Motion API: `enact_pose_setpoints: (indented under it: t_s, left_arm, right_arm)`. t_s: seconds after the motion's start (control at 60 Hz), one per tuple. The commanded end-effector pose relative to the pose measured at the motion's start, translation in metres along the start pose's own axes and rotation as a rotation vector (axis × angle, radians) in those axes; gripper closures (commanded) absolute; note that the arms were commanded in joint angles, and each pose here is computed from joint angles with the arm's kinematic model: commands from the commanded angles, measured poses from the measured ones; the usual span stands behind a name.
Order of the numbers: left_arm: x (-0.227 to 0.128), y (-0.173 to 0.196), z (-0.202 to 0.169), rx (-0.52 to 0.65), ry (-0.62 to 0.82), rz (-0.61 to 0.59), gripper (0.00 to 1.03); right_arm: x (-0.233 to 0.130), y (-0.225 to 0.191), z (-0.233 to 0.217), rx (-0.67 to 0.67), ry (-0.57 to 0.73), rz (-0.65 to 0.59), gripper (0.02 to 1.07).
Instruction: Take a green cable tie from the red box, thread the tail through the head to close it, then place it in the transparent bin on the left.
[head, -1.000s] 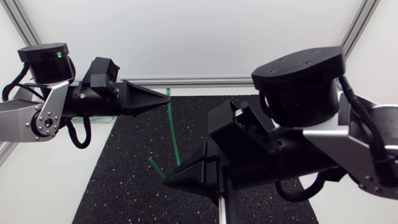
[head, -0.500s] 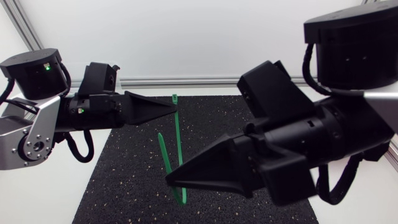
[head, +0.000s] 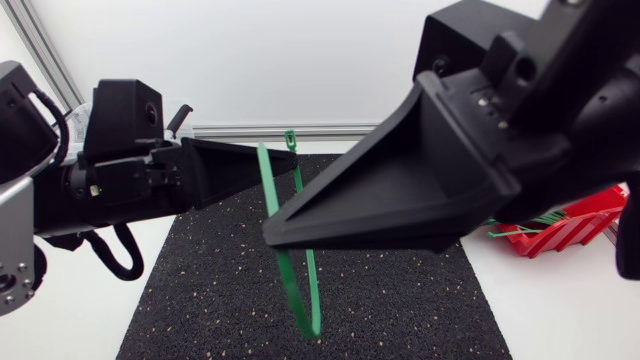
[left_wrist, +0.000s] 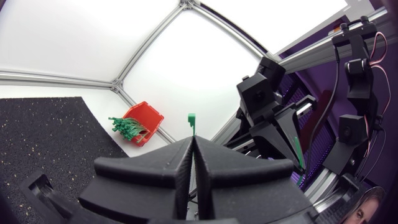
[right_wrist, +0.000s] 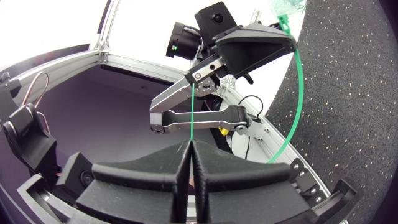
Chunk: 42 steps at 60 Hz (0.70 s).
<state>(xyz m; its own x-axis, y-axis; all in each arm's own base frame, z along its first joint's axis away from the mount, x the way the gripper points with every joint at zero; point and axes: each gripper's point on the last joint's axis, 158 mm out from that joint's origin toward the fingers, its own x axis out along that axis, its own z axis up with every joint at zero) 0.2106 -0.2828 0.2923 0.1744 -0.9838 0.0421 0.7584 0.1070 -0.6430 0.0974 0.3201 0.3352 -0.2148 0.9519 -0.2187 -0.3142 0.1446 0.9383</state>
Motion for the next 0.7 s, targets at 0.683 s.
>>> enact_pose_setpoints:
  t_s: [0.683]
  left_arm:
    - [0.007, -0.044, -0.013, 0.092, -0.106, 0.01, 1.0]
  right_arm:
    - [-0.018, 0.006, 0.006, 0.24, 0.015, -0.007, 1.01]
